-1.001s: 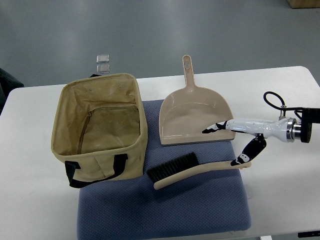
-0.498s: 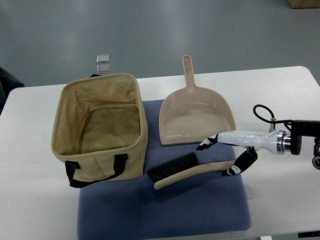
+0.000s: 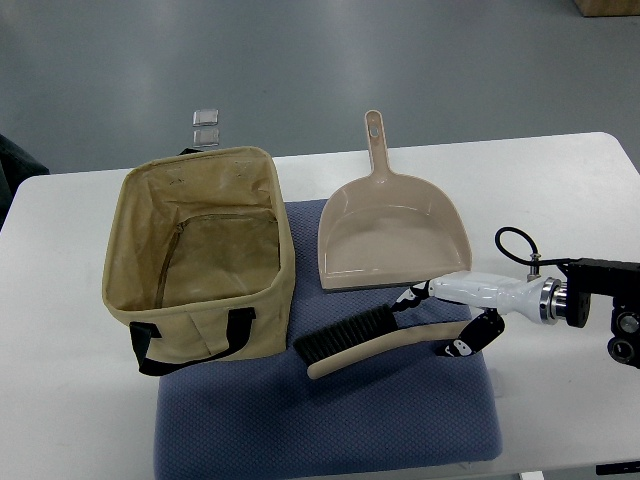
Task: Put pink broom in yellow bag with right hand
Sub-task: 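Close the right hand around the brush handle and lift it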
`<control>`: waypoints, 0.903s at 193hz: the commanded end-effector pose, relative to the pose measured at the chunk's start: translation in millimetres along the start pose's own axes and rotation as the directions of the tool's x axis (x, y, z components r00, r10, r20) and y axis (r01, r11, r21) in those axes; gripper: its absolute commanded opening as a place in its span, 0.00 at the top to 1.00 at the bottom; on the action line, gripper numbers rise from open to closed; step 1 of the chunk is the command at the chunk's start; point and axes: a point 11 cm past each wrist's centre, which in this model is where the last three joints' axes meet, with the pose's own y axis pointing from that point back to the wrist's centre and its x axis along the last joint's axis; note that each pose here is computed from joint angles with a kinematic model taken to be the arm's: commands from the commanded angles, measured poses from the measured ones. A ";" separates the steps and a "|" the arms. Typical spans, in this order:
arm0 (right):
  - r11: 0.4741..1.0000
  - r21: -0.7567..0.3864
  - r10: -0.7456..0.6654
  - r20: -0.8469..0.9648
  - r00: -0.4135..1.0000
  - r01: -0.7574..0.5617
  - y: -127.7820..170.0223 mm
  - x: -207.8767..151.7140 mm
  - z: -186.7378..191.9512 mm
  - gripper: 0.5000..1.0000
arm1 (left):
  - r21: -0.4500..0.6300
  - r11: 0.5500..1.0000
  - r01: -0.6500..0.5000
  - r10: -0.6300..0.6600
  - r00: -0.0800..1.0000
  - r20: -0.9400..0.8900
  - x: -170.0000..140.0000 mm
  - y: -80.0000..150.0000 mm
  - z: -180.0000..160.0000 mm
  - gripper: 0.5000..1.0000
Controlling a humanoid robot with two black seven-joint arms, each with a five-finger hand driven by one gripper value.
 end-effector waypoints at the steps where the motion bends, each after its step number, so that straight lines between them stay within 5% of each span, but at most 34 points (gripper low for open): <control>1: 1.000 -0.006 0.004 -0.023 1.000 -0.005 -0.3 0.5 0.6 0.44 | 0.000 1.000 0.000 0.000 1.000 0.001 0.0 0.0 0.0 0.00; 59: 1.000 -0.008 -0.020 -0.106 0.994 0.020 -3.5 -14.1 2.7 0.61 | 0.000 1.000 0.000 0.000 1.000 0.001 0.0 0.0 0.0 0.00; 98: 1.000 -0.019 -0.017 -0.113 0.993 0.015 -2.2 -20.0 5.4 0.62 | 0.000 1.000 0.000 0.000 1.000 -0.001 0.0 0.0 0.1 0.00; 117: 1.000 -0.027 -0.010 -0.122 0.992 0.006 -2.3 -16.2 7.3 0.72 | 0.000 1.000 0.000 0.000 1.000 -0.001 0.0 0.0 0.1 0.00; 139: 1.000 -0.030 0.007 -0.139 0.990 -0.011 -2.3 -13.8 7.5 1.00 | 0.000 1.000 0.000 0.000 1.000 0.001 0.0 0.0 0.0 0.00; 174: 0.998 -0.045 0.027 -0.150 0.988 -0.034 -2.1 -7.8 9.2 1.00 | 0.000 1.000 0.000 0.000 1.000 0.001 0.0 0.0 0.0 0.00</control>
